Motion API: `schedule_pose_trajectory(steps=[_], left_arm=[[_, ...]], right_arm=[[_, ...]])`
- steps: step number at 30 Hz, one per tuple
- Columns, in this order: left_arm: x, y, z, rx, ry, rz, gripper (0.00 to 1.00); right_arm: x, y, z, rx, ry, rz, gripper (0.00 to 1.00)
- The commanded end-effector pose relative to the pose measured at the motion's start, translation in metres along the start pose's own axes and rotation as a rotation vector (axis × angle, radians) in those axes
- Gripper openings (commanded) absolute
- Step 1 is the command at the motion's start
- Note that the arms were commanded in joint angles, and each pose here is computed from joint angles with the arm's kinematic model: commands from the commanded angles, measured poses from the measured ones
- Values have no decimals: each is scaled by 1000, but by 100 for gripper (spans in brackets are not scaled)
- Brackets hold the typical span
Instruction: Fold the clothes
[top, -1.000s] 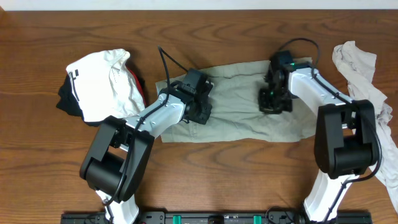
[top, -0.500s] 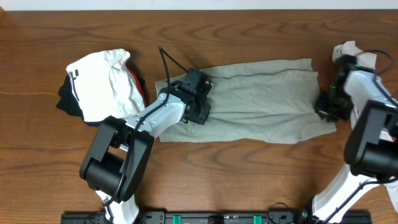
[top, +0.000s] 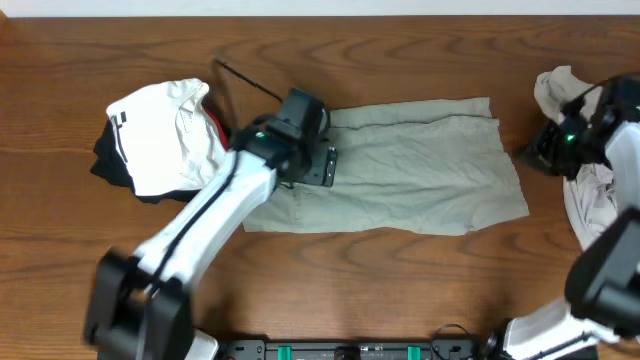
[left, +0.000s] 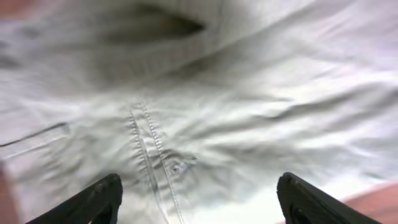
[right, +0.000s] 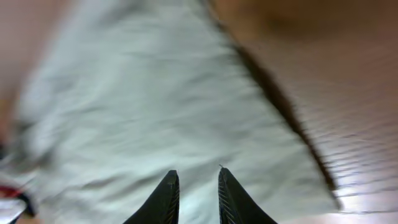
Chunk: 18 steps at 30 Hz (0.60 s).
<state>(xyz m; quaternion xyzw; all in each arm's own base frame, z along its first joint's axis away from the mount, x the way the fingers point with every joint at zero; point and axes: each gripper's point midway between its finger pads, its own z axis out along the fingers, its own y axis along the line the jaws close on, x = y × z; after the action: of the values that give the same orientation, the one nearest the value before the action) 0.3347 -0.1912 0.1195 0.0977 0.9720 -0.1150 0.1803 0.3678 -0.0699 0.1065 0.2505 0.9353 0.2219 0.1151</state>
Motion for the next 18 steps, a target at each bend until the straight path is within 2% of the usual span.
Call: schedule_pose_trajectory(steps=[1, 5, 8, 12, 18], left_arm=[[-8, -1, -25, 4, -55, -60, 82], [-3, 0, -34, 2, -49, -61, 81], [7, 6, -36, -21, -13, -69, 81], [31, 46, -41, -148, 81, -282, 84], [53, 71, -50, -93, 204, -440, 84]], right_arm=[[11, 54, -21, -130, -25, -177, 19], [37, 92, 1, -126, 42, -321, 12], [61, 105, 37, -22, 110, -402, 12], [91, 110, 86, 135, 187, -460, 9], [102, 92, 144, 348, 198, -487, 8]])
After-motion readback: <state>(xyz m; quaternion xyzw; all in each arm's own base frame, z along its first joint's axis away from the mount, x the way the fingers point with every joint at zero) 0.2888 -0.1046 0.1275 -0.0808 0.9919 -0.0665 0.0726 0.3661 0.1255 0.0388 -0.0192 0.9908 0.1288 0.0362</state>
